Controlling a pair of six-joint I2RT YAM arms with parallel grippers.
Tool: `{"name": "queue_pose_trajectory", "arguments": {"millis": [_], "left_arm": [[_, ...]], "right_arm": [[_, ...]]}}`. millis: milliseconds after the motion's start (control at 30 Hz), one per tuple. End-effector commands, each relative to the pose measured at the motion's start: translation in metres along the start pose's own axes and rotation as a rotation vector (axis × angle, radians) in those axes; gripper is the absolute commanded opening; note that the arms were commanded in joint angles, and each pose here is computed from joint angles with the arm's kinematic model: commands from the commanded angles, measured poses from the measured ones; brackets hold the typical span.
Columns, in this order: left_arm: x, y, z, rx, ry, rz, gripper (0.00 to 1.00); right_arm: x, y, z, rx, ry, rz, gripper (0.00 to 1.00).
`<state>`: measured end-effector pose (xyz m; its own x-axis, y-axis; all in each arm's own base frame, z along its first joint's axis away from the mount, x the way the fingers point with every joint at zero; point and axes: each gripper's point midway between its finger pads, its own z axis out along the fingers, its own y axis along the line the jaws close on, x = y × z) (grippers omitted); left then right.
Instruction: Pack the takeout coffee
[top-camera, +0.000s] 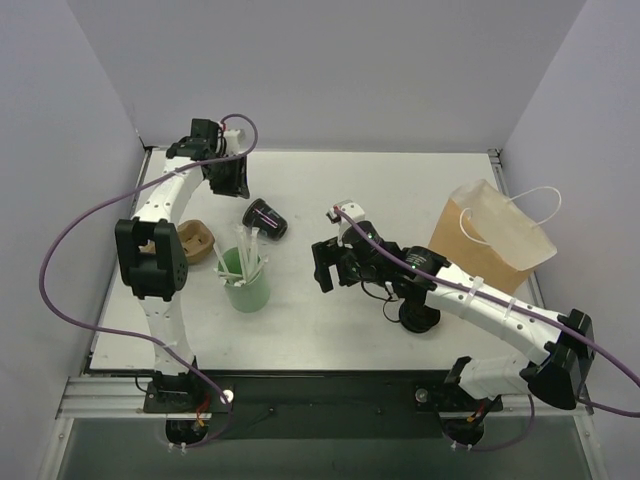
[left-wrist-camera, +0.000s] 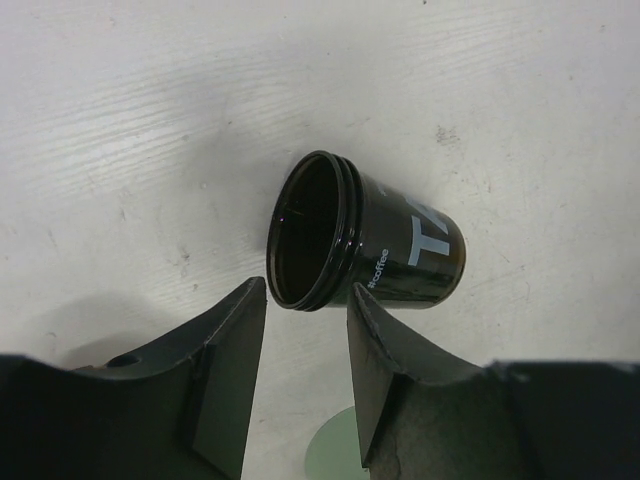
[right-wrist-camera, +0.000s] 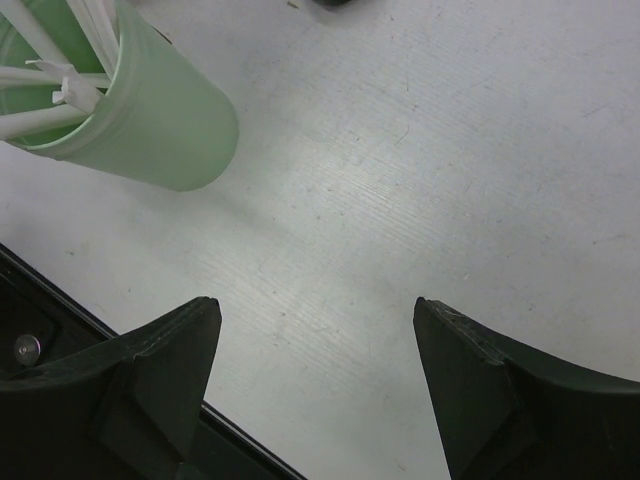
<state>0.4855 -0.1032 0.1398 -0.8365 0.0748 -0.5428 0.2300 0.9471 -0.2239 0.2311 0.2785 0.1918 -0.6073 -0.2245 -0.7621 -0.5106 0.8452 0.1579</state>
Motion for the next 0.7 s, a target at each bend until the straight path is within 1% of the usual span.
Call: {"name": "queue_pose_trajectory", "arguments": {"millis": [0, 100, 267, 367, 400, 433, 500, 533, 567, 633, 667], "left_arm": [[-0.014, -0.016, 0.012, 0.174, -0.052, 0.017, 0.49], [-0.009, -0.021, 0.022, 0.228, -0.019, 0.035, 0.49], [0.01, -0.011, 0.039, 0.202, 0.041, 0.023, 0.5], [0.013, -0.009, 0.045, 0.199, 0.048, 0.021, 0.48], [0.014, -0.01, 0.046, 0.198, 0.051, 0.018, 0.45], [0.014, -0.01, 0.046, 0.201, 0.051, 0.017, 0.35], [0.014, -0.012, 0.044, 0.207, 0.049, 0.008, 0.24], [0.009, -0.015, 0.038, 0.208, 0.034, 0.011, 0.17], [0.008, -0.018, 0.034, 0.215, 0.028, 0.01, 0.07], [-0.001, -0.029, 0.019, 0.226, -0.002, 0.024, 0.0], [-0.005, -0.032, 0.014, 0.224, -0.015, 0.035, 0.0]], "right_arm": [[-0.021, 0.012, -0.005, -0.059, -0.044, -0.012, 0.8], [-0.02, 0.007, -0.005, -0.044, -0.046, -0.022, 0.8], [-0.021, 0.005, -0.005, -0.04, -0.046, -0.028, 0.8], [-0.022, 0.005, -0.007, -0.041, -0.05, -0.031, 0.8], [-0.021, 0.004, -0.007, -0.038, -0.05, -0.033, 0.8], [-0.021, 0.004, -0.007, -0.035, -0.051, -0.035, 0.8], [-0.021, 0.0, -0.005, -0.02, -0.051, -0.035, 0.8], [-0.019, -0.001, -0.004, -0.016, -0.049, -0.035, 0.8], [-0.021, -0.002, -0.003, -0.014, -0.056, -0.039, 0.8], [-0.025, -0.005, -0.001, -0.01, -0.073, -0.048, 0.8], [-0.032, -0.005, 0.0, -0.017, -0.098, -0.058, 0.8]]}}
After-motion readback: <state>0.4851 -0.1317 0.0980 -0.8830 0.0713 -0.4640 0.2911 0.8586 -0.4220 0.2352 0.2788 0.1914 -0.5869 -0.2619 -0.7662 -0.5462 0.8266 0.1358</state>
